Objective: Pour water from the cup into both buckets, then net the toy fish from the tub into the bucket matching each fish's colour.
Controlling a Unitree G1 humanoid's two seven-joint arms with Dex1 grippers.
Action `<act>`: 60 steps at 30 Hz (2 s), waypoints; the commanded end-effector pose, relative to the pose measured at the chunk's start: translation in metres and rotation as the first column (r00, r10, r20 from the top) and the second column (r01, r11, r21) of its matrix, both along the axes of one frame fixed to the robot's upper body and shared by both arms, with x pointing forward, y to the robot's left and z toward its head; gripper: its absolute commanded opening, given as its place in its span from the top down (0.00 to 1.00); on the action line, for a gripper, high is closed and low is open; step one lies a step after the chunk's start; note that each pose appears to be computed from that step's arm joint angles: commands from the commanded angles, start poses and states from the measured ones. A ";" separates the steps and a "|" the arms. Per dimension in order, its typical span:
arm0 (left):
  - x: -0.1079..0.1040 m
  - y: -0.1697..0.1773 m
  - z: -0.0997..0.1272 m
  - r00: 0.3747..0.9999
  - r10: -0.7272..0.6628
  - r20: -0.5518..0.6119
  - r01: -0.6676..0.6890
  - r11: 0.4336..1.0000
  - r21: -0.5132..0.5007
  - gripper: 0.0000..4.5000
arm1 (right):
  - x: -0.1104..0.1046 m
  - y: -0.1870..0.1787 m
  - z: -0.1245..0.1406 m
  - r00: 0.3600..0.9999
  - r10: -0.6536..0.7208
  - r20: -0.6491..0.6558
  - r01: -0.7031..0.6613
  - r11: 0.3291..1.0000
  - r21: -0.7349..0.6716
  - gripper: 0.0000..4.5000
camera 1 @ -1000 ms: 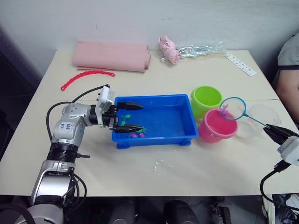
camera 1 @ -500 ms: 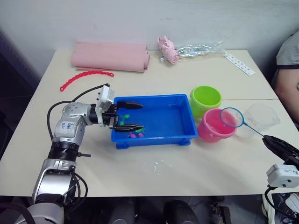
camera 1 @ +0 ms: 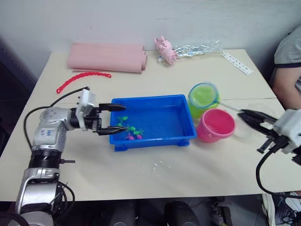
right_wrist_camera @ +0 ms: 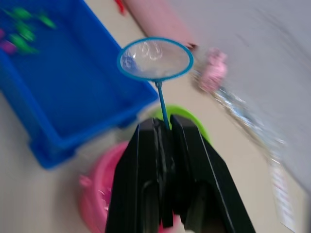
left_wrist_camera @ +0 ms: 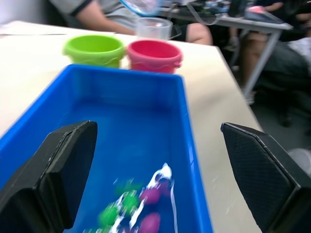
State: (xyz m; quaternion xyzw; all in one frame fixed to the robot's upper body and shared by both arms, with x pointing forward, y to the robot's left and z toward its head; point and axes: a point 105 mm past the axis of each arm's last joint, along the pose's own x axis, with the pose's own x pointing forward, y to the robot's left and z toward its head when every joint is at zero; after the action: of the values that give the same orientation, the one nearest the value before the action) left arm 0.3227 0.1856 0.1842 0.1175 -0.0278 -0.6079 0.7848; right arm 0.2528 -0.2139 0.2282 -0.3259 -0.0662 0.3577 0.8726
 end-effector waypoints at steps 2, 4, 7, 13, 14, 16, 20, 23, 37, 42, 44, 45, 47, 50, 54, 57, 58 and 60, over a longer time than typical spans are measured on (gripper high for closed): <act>-0.011 0.024 0.005 0.994 0.085 0.062 -0.086 0.996 0.026 0.01 | 0.009 0.032 -0.009 0.990 0.105 -0.093 -0.109 0.993 -0.039 1.00; -0.015 0.033 -0.001 0.991 0.123 0.047 -0.125 0.991 0.043 0.01 | 0.014 0.043 -0.016 0.982 0.140 -0.131 -0.148 0.987 -0.058 1.00; -0.021 0.043 -0.007 0.987 0.162 0.009 -0.163 0.985 0.055 0.01 | 0.023 0.061 -0.036 0.957 0.201 -0.210 -0.237 0.958 -0.164 1.00; -0.028 0.037 -0.008 0.988 0.151 -0.018 -0.150 0.987 0.065 0.01 | 0.053 0.080 -0.059 0.911 0.218 -0.349 -0.308 0.924 -0.227 1.00; -0.029 0.037 -0.008 0.989 0.149 -0.018 -0.147 0.987 0.067 0.01 | 0.054 0.081 -0.061 0.905 0.224 -0.362 -0.321 0.918 -0.234 1.00; -0.029 0.035 -0.008 0.989 0.144 -0.017 -0.143 0.987 0.075 0.01 | 0.061 0.087 -0.067 0.889 0.217 -0.402 -0.330 0.913 -0.239 1.00; -0.030 0.031 -0.006 0.990 0.138 -0.007 -0.137 0.987 0.080 0.01 | 0.072 0.092 -0.077 0.866 0.175 -0.468 -0.336 0.898 -0.284 1.00; -0.031 0.028 -0.004 0.991 0.133 -0.005 -0.132 0.988 0.079 0.01 | 0.076 0.101 -0.078 0.850 0.175 -0.497 -0.350 0.893 -0.284 1.00; -0.035 0.026 -0.004 0.988 0.152 -0.007 -0.151 0.986 0.076 0.01 | 0.065 0.129 -0.105 0.639 0.211 -0.740 -0.377 0.924 -0.062 1.00; -0.035 0.026 -0.003 0.988 0.153 -0.005 -0.152 0.985 0.076 0.01 | 0.064 0.134 -0.107 0.588 0.217 -0.779 -0.333 0.943 0.011 1.00; -0.034 0.026 -0.003 0.988 0.153 -0.005 -0.152 0.985 0.076 0.01 | 0.064 0.134 -0.105 0.575 0.224 -0.787 -0.320 0.947 0.036 1.00; -0.034 0.026 -0.002 0.988 0.153 -0.006 -0.152 0.985 0.077 0.01 | 0.065 0.135 -0.103 0.569 0.231 -0.789 -0.312 0.949 0.053 1.00; -0.034 0.026 -0.002 0.988 0.153 -0.006 -0.152 0.985 0.078 0.01 | 0.067 0.135 -0.098 0.565 0.240 -0.789 -0.297 0.952 0.076 1.00; -0.033 0.025 -0.002 0.988 0.153 -0.006 -0.152 0.985 0.078 0.01 | 0.069 0.135 -0.095 0.563 0.242 -0.790 -0.282 0.955 0.092 1.00; -0.032 0.025 -0.002 0.988 0.153 -0.006 -0.152 0.985 0.077 0.01 | 0.068 0.134 -0.094 0.541 0.242 -0.806 -0.264 0.958 0.111 1.00; -0.031 0.024 -0.002 0.988 0.153 -0.005 -0.152 0.986 0.075 0.01 | 0.068 0.133 -0.097 0.527 0.230 -0.818 -0.245 0.963 0.113 1.00; -0.031 0.024 -0.002 0.988 0.153 -0.004 -0.152 0.985 0.075 0.01 | 0.068 0.133 -0.098 0.526 0.227 -0.819 -0.240 0.964 0.113 1.00; -0.031 0.024 -0.002 0.988 0.154 -0.004 -0.153 0.985 0.074 0.01 | 0.069 0.135 -0.100 0.527 0.224 -0.820 -0.228 0.967 0.117 1.00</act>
State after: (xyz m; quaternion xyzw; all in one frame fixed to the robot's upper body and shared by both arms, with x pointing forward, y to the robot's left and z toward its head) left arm 0.2920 0.2096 0.1740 0.1395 0.0219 -0.5471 0.8251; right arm 0.3232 -0.0833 0.1276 -0.1265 0.3094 0.5727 0.7486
